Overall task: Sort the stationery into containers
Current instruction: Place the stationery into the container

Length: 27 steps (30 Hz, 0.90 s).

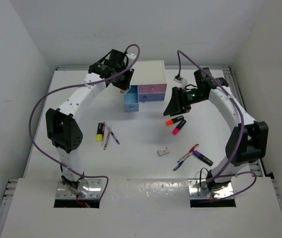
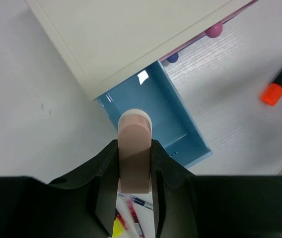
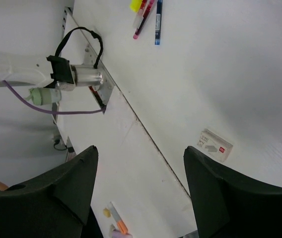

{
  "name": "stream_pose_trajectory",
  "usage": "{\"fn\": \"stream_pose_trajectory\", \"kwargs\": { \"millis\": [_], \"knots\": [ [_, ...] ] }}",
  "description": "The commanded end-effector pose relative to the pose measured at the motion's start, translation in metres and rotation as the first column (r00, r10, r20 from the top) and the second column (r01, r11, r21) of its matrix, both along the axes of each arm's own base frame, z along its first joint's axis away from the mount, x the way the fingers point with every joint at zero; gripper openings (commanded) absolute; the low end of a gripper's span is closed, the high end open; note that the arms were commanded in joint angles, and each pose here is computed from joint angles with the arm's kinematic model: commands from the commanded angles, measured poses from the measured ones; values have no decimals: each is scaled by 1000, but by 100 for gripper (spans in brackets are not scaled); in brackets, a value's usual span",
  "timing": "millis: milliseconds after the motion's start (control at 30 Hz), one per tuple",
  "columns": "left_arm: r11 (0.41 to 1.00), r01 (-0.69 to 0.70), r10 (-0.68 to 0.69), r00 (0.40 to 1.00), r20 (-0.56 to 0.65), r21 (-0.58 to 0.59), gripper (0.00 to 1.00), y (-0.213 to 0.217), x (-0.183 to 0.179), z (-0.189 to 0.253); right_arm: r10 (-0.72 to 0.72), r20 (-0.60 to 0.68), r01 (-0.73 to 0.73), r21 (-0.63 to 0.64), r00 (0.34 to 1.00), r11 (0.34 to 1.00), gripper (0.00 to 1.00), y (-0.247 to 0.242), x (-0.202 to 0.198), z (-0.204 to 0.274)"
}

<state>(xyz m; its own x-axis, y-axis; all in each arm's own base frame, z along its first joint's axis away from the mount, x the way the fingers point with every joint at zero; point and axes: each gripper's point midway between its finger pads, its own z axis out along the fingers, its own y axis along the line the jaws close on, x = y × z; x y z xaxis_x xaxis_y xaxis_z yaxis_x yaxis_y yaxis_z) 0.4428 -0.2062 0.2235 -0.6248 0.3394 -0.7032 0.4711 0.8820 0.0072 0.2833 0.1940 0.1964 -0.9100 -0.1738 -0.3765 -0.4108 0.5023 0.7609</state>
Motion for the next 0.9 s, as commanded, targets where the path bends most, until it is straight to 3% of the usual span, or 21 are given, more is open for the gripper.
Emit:
{"fn": "stream_pose_trajectory", "kwargs": {
  "millis": [0,867],
  "knots": [
    [988,-95,91,995,-43,-117,0,-7,-6,9,-9,54,9,8,998,1000,69,-6,0,8],
    [982,-131,130,991,-17,-137,0,-27,3,-20,-43,32,43,4,999,999,69,-20,-3,2]
  ]
}}
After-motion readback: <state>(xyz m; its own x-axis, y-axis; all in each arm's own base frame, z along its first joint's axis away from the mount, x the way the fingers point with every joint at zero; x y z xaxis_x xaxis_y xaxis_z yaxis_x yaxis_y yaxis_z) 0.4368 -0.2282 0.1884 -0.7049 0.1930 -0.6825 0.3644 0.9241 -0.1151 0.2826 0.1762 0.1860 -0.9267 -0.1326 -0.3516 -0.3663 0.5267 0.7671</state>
